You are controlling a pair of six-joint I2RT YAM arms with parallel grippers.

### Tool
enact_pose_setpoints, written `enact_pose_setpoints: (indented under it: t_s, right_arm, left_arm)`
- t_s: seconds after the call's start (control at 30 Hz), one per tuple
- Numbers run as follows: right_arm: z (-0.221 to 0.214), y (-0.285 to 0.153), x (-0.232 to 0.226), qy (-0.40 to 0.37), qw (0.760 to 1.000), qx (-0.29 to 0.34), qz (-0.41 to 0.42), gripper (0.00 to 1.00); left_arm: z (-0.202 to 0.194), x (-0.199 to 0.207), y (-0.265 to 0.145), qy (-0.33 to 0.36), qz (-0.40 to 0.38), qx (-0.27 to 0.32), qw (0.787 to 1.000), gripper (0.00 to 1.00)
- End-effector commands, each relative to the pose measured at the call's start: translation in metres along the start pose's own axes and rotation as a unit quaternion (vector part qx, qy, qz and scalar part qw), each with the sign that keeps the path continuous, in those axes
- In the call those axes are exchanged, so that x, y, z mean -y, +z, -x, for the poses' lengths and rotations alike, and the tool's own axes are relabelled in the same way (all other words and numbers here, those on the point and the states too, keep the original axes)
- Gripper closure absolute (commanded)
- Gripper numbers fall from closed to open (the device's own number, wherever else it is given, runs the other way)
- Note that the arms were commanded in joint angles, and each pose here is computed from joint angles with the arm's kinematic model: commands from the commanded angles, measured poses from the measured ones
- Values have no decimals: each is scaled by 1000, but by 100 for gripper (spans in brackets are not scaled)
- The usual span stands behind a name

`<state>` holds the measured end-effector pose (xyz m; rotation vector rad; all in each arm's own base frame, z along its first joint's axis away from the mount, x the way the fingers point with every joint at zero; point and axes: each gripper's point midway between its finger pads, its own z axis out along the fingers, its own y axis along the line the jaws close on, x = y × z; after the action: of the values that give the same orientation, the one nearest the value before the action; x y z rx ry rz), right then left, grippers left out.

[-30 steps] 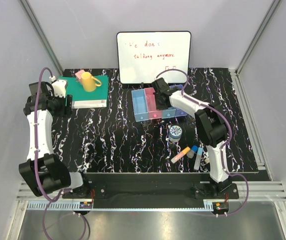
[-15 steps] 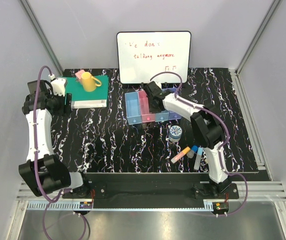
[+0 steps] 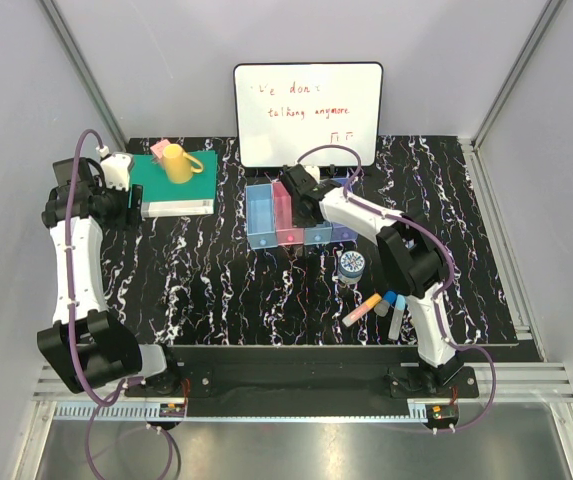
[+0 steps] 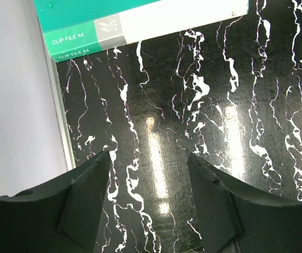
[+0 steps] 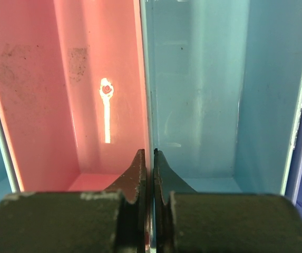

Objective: Sort the stationery into containers
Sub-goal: Move the storage box to the center of the board.

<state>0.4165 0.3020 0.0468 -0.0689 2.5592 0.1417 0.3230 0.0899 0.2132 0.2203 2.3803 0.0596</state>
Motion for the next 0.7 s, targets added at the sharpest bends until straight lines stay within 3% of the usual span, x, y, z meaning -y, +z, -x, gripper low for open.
enact_pose_setpoints:
  t_s: [0.0, 0.67]
  right_arm:
    - [-61, 12, -12, 44, 995, -87, 6, 100]
    - [-67, 9, 17, 42, 995, -74, -57, 100]
  left_arm:
    - [20, -3, -9, 12, 3, 27, 1000, 34]
    - [20, -2, -8, 11, -1, 23, 1000, 34]
